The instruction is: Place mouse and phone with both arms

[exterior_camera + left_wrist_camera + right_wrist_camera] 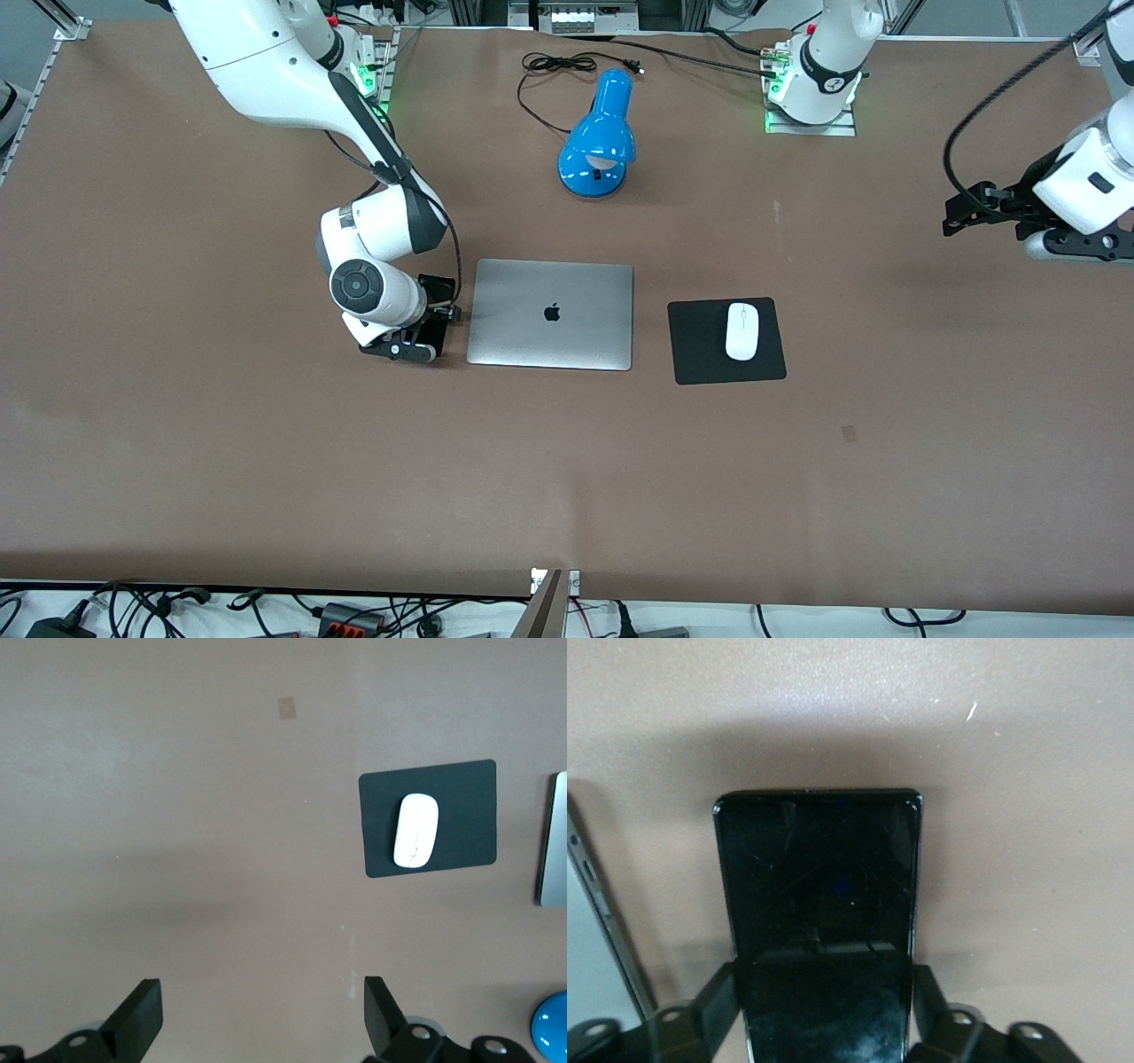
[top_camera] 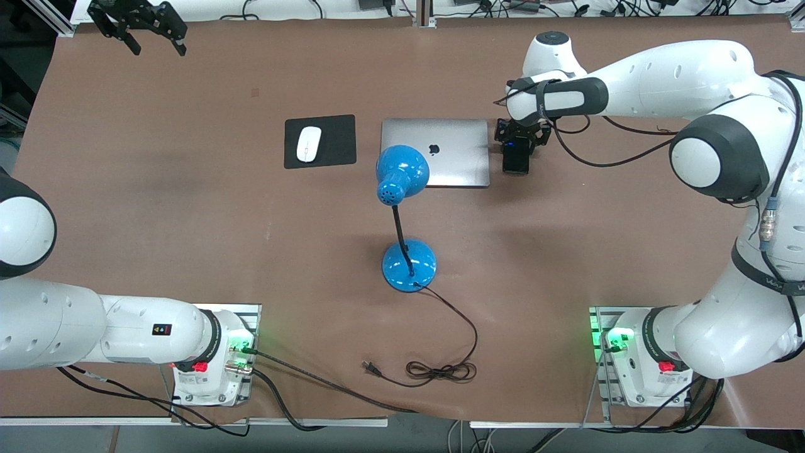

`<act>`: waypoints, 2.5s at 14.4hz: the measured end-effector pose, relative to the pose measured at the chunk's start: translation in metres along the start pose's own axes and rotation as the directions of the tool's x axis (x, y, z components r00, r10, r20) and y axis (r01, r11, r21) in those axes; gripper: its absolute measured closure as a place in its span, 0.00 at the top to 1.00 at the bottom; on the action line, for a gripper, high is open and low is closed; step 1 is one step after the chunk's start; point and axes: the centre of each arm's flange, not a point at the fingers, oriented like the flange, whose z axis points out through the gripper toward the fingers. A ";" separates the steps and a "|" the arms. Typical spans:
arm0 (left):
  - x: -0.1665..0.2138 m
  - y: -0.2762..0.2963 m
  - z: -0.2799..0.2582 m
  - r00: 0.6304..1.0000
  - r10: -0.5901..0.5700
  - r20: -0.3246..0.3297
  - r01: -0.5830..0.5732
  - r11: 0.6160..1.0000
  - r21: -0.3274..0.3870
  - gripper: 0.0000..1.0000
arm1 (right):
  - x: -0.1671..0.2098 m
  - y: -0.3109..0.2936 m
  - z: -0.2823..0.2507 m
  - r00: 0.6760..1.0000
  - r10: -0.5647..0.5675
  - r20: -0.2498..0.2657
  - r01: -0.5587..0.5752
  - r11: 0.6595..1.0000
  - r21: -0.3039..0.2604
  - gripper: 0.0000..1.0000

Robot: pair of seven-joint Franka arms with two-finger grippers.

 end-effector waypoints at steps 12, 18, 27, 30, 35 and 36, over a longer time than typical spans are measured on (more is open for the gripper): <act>-0.005 0.000 -0.007 0.999 -0.034 0.034 0.033 0.999 0.006 1.00 | 0.053 0.067 -0.264 0.997 -0.006 -0.076 0.010 0.998 0.065 1.00; -0.006 0.000 -0.007 0.999 -0.035 0.038 0.034 0.999 0.006 1.00 | 0.063 0.121 -0.333 0.995 -0.027 -0.100 0.035 0.996 0.080 1.00; -0.006 0.000 -0.007 0.999 -0.036 0.038 0.036 0.999 0.006 1.00 | 0.045 0.248 -0.435 0.959 -0.085 -0.271 0.103 0.993 0.051 1.00; -0.006 0.000 -0.007 0.999 -0.036 0.038 0.036 0.999 0.006 1.00 | 0.036 0.259 -0.443 0.957 -0.098 -0.274 0.101 0.995 -0.006 1.00; -0.006 -0.001 -0.007 0.999 -0.038 0.038 0.038 0.999 0.006 1.00 | 0.007 0.265 -0.427 0.963 -0.115 -0.243 0.113 0.993 -0.019 1.00; -0.006 -0.001 -0.007 0.999 -0.039 0.038 0.038 0.999 0.006 1.00 | -0.001 0.266 -0.423 0.965 -0.115 -0.235 0.114 0.993 -0.019 1.00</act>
